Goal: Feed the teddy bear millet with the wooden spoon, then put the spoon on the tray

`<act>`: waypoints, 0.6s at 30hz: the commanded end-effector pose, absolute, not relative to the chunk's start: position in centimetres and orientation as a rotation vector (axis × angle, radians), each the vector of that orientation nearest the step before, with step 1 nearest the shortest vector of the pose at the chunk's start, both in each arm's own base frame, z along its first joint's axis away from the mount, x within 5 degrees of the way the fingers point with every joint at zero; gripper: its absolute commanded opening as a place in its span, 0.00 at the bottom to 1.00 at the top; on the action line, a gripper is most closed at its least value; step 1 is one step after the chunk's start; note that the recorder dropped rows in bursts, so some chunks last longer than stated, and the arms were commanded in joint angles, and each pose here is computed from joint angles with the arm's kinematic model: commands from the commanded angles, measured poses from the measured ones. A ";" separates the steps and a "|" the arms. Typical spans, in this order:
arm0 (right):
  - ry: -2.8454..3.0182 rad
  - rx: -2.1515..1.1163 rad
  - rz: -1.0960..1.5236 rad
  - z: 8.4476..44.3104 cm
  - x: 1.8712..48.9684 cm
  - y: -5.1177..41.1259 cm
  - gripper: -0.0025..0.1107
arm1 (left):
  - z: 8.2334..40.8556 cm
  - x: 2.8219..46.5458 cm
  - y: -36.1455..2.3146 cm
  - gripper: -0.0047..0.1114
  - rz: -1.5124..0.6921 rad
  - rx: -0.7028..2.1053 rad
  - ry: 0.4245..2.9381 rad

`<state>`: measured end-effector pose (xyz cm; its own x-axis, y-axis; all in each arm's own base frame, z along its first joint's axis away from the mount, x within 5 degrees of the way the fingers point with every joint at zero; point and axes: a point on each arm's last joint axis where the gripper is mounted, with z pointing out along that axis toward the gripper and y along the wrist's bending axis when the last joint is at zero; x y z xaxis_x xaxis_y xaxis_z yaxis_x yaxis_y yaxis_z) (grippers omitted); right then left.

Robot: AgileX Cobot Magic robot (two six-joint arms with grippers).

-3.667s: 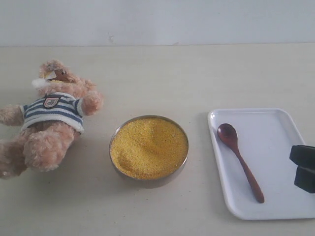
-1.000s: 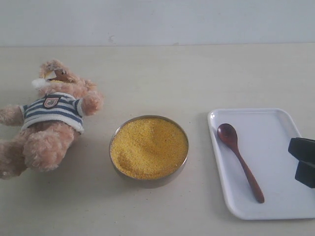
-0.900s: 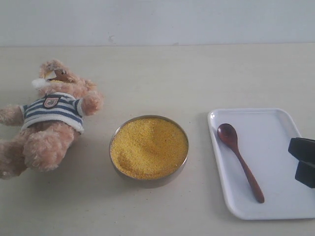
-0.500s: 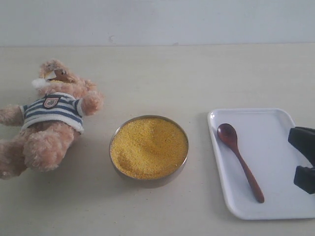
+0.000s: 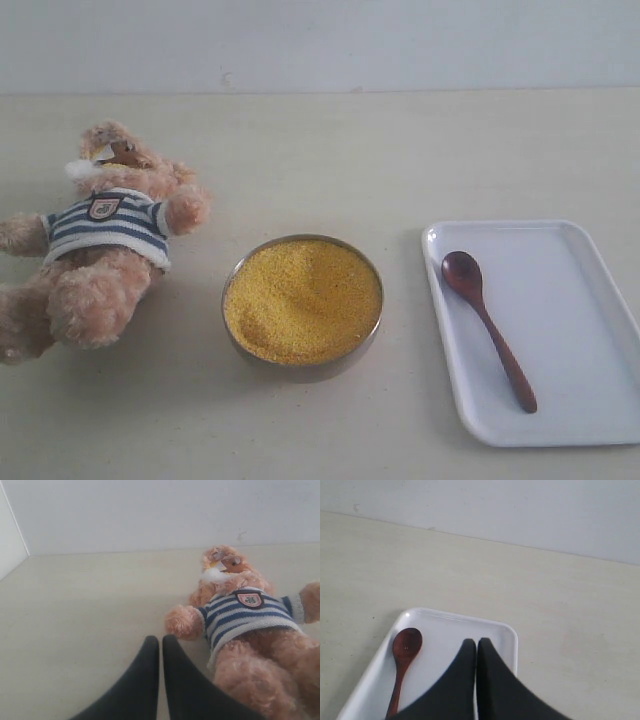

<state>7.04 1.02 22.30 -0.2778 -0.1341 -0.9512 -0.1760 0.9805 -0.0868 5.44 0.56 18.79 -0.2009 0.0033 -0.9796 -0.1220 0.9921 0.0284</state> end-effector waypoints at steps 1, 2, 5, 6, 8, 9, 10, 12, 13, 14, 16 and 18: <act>1.859 -0.230 0.023 22.1 6.2 0.8 0.02 | 18.7 5.4 0.6 0.08 0.112 -0.090 1.772; 1.858 -0.226 0.027 22.0 6.0 0.8 0.02 | 18.7 5.4 0.6 0.08 0.112 -0.090 1.772; 1.851 -0.209 0.056 20.5 5.8 0.8 0.02 | 18.7 5.4 0.6 0.08 0.112 -0.090 1.772; 1.861 -0.201 0.072 19.5 5.7 0.9 0.02 | 18.7 5.4 0.6 0.08 0.112 -0.090 1.772; 1.840 -0.177 0.106 18.2 5.6 1.0 0.02 | 18.7 5.4 0.6 0.08 0.112 -0.090 1.772; 1.825 -0.177 0.109 18.3 5.5 1.0 0.02 | 18.7 5.4 0.6 0.08 0.112 -0.090 1.772; 1.817 -0.203 0.092 18.3 5.4 1.0 0.02 | 18.7 5.4 0.6 0.08 0.112 -0.090 1.772; 1.812 -0.219 0.080 18.2 5.3 1.0 0.02 | 18.7 5.4 0.6 0.08 0.112 -0.090 1.772; 1.813 -0.223 0.076 18.2 5.3 1.0 0.02 | 18.7 5.4 0.6 0.08 0.112 -0.090 1.772; 1.813 -0.227 0.072 18.2 5.3 1.0 0.02 | 18.7 5.4 0.6 0.08 0.112 -0.090 1.772; 1.834 -0.230 0.072 18.0 5.2 1.0 0.02 | 18.7 5.4 0.6 0.08 0.112 -0.090 1.772; 1.833 -0.220 0.078 18.1 5.2 1.0 0.02 | 18.7 5.4 0.6 0.08 0.112 -0.090 1.772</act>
<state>5.24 0.96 18.20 -0.2539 -0.1109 -0.9608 -0.1925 0.9793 -0.0622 5.44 0.56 18.78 -0.2027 0.0049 -0.9792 -0.1214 0.9922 0.0301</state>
